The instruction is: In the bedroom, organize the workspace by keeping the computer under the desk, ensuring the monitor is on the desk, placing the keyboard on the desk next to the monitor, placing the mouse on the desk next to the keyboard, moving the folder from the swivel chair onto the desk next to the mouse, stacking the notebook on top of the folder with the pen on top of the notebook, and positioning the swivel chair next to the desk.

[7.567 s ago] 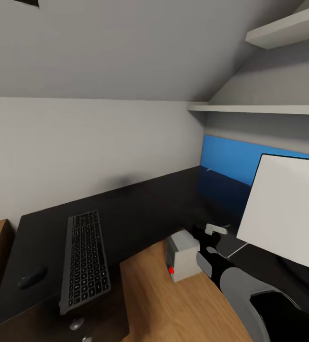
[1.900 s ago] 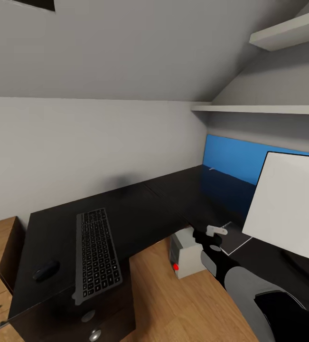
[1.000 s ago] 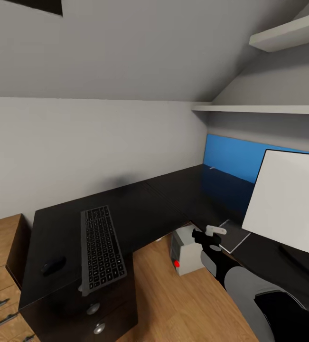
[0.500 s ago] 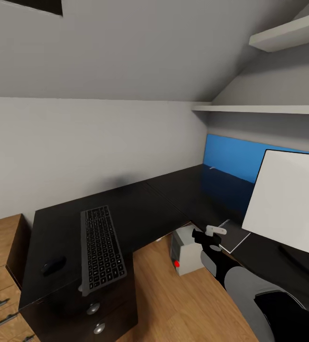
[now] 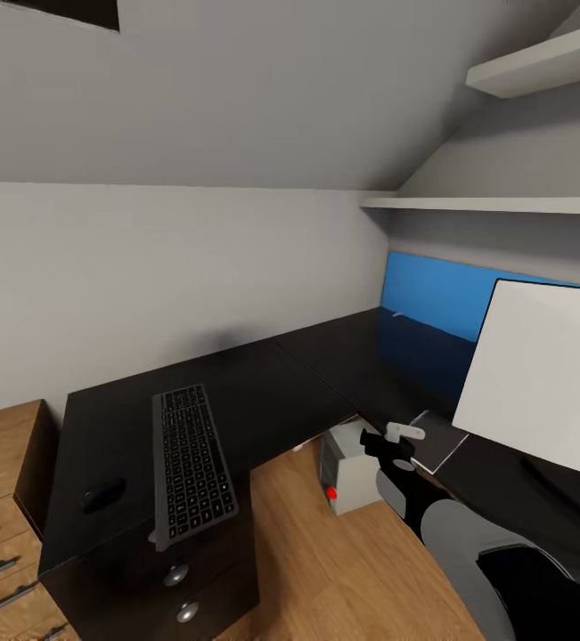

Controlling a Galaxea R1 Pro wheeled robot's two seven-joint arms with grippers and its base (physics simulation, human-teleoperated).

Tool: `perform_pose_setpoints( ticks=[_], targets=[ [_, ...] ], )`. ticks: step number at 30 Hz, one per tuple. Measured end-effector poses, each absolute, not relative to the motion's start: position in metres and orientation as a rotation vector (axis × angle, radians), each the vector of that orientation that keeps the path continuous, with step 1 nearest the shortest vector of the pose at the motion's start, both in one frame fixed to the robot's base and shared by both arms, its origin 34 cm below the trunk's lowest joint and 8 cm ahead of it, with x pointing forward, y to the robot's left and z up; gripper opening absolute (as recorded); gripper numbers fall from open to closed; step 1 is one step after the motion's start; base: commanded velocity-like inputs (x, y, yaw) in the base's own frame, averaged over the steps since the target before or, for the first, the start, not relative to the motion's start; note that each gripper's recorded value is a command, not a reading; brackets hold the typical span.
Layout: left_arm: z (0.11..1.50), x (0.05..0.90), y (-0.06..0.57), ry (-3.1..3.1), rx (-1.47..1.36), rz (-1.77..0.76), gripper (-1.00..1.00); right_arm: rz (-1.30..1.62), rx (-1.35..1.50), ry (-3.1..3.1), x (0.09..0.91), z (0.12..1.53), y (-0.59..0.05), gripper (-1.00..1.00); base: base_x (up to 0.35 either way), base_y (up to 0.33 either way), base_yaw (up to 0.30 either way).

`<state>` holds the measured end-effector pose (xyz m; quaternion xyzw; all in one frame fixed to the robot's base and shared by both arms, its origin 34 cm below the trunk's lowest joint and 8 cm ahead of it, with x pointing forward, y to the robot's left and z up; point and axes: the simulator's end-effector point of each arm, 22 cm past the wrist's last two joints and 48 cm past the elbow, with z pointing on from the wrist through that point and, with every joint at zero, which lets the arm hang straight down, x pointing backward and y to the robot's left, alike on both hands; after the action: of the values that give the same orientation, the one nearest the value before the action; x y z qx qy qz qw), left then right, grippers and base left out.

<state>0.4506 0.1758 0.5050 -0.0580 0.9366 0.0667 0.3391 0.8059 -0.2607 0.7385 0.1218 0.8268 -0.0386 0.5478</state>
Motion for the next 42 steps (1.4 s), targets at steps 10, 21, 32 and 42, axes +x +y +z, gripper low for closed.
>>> perform_pose_setpoints(
  ticks=[10,21,32,42],
  targets=[
    [0.505,0.451,0.176,2.438,-0.151,0.173,1.0,-0.089,0.279,1.968,0.804,0.735,-0.259,1.0,-0.061,0.0,0.0],
    [0.505,0.451,0.176,2.438,-0.15,0.173,1.0,-0.09,0.284,1.965,0.804,0.736,-0.26,1.0,-0.002,0.0,0.0],
    [0.505,0.451,0.176,2.439,-0.151,0.173,1.0,-0.09,0.284,1.965,0.804,0.736,-0.26,1.0,0.0,0.0,0.0],
    [0.518,0.452,0.176,2.439,-0.15,0.173,1.0,-0.088,0.314,1.973,0.803,0.744,-0.263,1.0,0.0,0.0,0.0]
  ],
)
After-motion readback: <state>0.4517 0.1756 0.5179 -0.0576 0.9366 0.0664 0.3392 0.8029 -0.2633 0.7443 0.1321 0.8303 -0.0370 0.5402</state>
